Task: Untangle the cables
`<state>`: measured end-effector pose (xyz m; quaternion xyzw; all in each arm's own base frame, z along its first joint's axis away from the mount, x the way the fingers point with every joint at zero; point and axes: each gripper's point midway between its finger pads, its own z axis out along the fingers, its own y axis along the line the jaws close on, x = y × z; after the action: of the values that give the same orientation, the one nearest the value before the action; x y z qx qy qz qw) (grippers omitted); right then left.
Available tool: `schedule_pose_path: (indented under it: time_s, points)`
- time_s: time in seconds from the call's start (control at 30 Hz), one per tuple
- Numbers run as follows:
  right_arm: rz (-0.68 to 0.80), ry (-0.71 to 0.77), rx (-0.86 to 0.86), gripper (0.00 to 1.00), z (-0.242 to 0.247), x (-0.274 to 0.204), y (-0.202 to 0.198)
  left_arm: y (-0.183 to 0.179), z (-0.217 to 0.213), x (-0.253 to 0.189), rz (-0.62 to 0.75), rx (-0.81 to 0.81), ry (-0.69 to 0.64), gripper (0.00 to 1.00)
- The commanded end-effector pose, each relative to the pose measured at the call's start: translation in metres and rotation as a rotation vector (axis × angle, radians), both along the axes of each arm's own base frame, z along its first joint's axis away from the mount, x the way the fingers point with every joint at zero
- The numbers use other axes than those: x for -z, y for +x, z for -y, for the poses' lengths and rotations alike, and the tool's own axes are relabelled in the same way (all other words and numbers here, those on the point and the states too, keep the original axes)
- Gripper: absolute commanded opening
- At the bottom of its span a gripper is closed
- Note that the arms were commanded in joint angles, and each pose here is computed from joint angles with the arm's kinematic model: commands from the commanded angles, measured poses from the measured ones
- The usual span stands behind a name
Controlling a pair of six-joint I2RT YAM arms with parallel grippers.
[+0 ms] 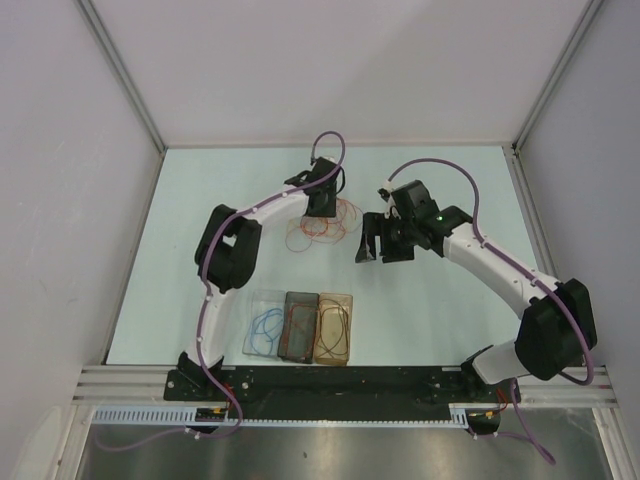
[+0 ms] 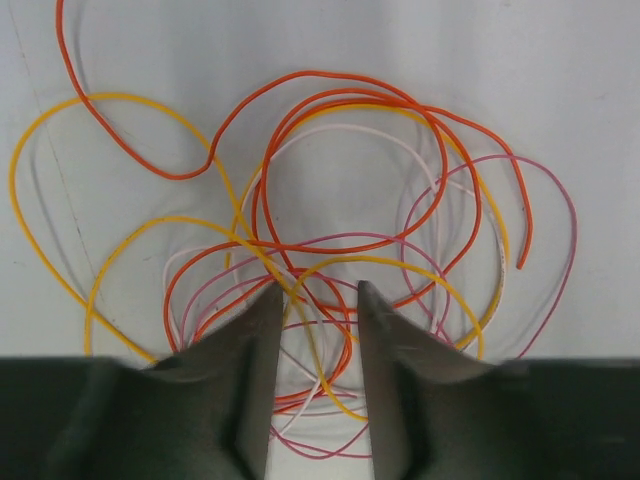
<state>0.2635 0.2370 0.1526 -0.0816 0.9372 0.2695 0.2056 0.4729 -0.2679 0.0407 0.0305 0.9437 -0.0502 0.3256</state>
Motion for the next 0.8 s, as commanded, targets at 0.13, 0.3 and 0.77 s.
schedule_pose_path:
  time_s: [0.13,0.3,0.77]
  points:
    - [0.019,0.018,-0.012,0.79,-0.003,0.000,0.005,0.017,0.007,-0.018,0.052,-0.001,-0.030,0.00]
    - [0.026,0.013,-0.001,0.78,0.001,-0.001,0.008,0.033,0.018,-0.105,0.167,0.010,-0.095,0.00]
    - [0.215,0.130,0.247,0.78,0.068,-0.081,0.029,-0.046,0.022,-0.449,0.687,0.233,-0.564,0.00]
